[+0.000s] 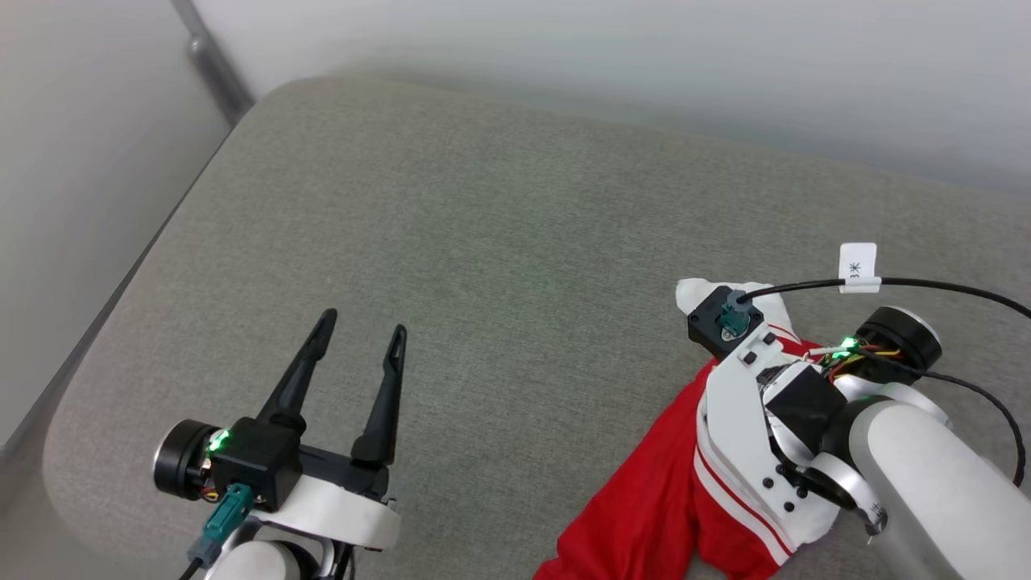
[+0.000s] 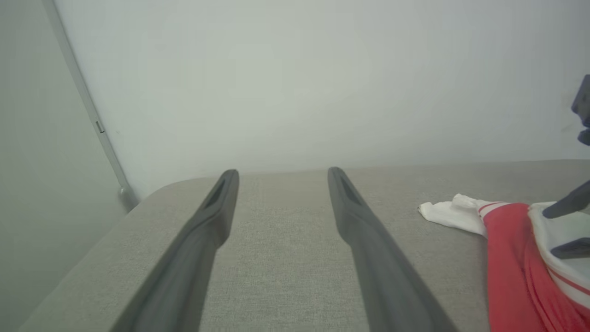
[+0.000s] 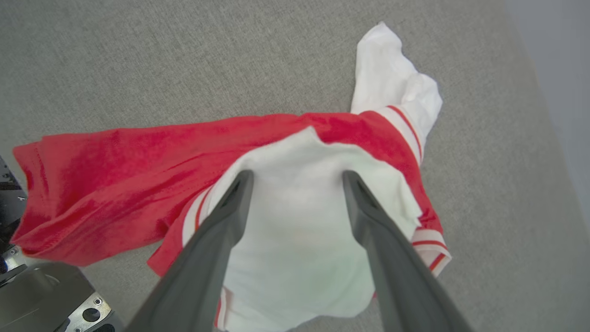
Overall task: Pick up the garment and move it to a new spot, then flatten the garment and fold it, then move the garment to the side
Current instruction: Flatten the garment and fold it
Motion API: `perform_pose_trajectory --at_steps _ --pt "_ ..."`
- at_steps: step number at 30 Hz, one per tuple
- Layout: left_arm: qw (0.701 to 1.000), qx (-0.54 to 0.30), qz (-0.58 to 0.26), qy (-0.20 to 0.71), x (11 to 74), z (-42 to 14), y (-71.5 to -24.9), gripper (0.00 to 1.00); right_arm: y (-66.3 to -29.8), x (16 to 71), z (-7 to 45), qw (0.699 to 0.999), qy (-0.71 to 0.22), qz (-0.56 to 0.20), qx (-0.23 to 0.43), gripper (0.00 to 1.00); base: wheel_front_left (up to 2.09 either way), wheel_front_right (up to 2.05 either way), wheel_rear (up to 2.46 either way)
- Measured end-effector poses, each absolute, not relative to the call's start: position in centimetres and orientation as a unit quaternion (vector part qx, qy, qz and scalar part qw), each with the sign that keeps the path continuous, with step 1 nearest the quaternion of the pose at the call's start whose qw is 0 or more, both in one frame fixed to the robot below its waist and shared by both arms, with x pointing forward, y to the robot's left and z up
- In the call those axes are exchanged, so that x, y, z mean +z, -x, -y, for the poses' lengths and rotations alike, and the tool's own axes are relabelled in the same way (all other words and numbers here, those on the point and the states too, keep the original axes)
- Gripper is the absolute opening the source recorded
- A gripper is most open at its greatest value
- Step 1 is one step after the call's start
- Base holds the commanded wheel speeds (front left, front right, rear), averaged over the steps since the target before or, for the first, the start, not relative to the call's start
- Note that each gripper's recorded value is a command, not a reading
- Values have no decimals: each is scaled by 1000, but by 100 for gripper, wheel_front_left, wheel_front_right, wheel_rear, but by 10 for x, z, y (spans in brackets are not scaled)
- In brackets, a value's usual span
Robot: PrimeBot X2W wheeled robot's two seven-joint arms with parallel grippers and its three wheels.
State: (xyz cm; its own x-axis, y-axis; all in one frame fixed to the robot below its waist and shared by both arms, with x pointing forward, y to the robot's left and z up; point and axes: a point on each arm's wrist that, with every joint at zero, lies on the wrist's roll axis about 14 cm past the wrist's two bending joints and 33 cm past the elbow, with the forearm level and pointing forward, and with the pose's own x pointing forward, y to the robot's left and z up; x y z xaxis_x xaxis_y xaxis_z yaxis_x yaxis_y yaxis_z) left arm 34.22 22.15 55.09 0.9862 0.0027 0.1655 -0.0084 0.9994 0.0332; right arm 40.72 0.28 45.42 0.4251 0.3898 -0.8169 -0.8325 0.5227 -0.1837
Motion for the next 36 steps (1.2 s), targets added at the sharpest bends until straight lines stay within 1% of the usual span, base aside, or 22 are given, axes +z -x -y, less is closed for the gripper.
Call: perform_pose_trajectory --at_steps 7,8,9,11,14,18,22,26,27,28,29,30,32,34,36 --pt "997 21 68 -12 541 -229 -338 100 -409 427 -6 766 300 -410 393 100 0 0 0" --pt "997 23 66 -12 539 -230 -338 100 -409 423 -6 763 303 -414 393 47 0 0 0" --pt "998 23 63 -13 537 -230 -337 100 -409 422 -8 762 302 -414 395 0 0 0 0" --pt "998 27 60 -13 535 -232 -337 100 -410 421 -9 764 300 -410 397 0 0 0 0" --pt "998 28 60 -15 534 -234 -337 100 -413 429 -9 777 292 -394 396 0 0 0 0" --pt "998 18 67 -13 536 -229 -342 100 -424 451 6 805 280 -365 375 0 0 0 0" --pt "997 4 72 -11 538 -222 -348 100 -436 479 40 837 271 -340 333 0 0 0 0" --pt "997 -16 79 -7 540 -210 -356 100 -447 503 91 868 260 -327 269 0 0 0 0" --pt "996 -23 81 -5 541 -206 -359 100 -450 508 107 874 261 -326 247 0 0 0 0" --pt "996 -32 82 -3 541 -200 -363 100 -456 519 139 886 266 -320 204 0 0 0 0" --pt "996 -38 83 -2 541 -197 -366 100 -460 524 156 893 262 -316 181 0 0 0 0" --pt "996 -43 83 1 541 -194 -368 100 -462 527 173 897 271 -312 157 0 0 0 0" --pt "995 -53 82 2 539 -188 -373 100 -466 534 213 894 314 -303 103 0 0 0 0" --pt "995 -66 78 5 535 -180 -377 100 -470 536 242 905 301 -295 63 0 0 0 0" --pt "994 -71 77 6 534 -176 -382 100 -469 527 269 906 296 -300 28 0 0 0 0"
